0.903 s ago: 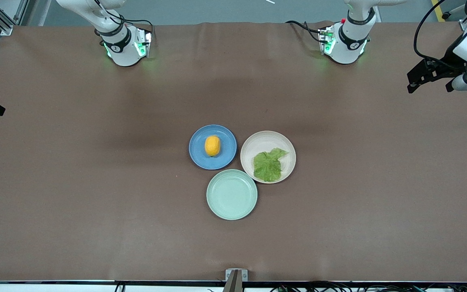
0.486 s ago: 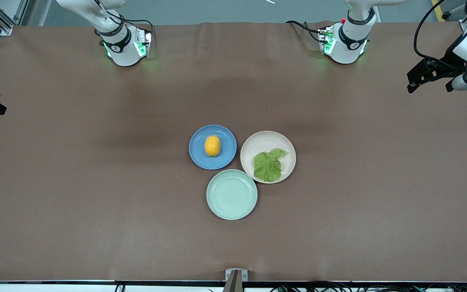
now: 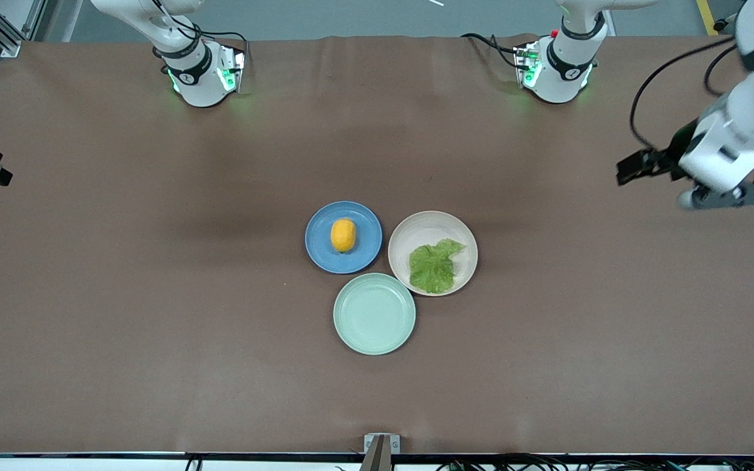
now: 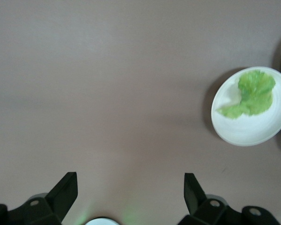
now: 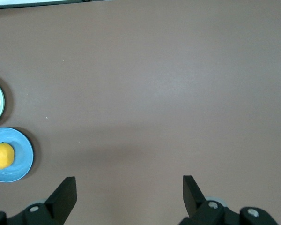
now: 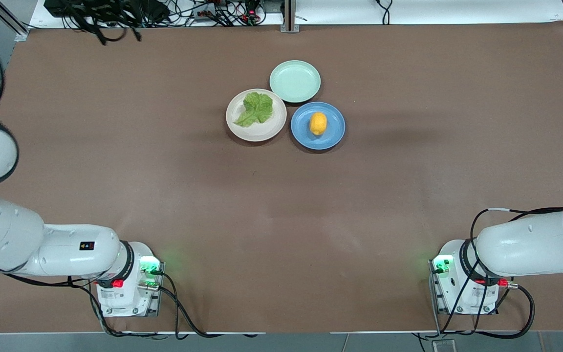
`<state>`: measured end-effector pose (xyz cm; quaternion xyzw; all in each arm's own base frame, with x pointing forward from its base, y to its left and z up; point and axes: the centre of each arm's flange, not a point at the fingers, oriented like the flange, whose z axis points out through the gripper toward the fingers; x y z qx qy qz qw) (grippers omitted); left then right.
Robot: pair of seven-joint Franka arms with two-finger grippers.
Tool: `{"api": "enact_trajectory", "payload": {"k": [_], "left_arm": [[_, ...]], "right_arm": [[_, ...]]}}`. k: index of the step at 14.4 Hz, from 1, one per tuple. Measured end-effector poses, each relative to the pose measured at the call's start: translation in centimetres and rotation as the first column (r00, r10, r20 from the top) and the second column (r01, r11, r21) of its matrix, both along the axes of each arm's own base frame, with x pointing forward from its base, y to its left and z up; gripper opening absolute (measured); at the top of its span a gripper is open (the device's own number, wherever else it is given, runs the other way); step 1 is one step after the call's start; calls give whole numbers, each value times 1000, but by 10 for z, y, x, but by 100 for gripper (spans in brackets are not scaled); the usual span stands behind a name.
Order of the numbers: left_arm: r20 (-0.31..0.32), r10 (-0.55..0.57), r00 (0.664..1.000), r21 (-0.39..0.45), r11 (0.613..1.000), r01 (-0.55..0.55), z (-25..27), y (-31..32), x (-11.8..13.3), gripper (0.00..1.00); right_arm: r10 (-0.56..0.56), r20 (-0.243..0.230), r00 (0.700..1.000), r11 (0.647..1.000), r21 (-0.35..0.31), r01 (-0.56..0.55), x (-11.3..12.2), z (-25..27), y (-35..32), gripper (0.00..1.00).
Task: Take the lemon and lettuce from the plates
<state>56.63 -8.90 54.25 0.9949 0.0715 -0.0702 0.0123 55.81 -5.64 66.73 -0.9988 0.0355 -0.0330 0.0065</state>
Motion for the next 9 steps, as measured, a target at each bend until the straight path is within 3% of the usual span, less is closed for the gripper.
{"api": "enact_trajectory", "payload": {"k": [5, 9], "left_arm": [[2, 199, 980, -4, 980, -199, -92, -81, 37, 100], [-10, 353, 936, 6, 936, -353, -166, -147, 44, 100]], "right_arm": [[34, -24, 999, 999, 11, -34, 8, -12, 21, 100], [67, -89, 994, 998, 11, -67, 29, -50, 73, 100]]}}
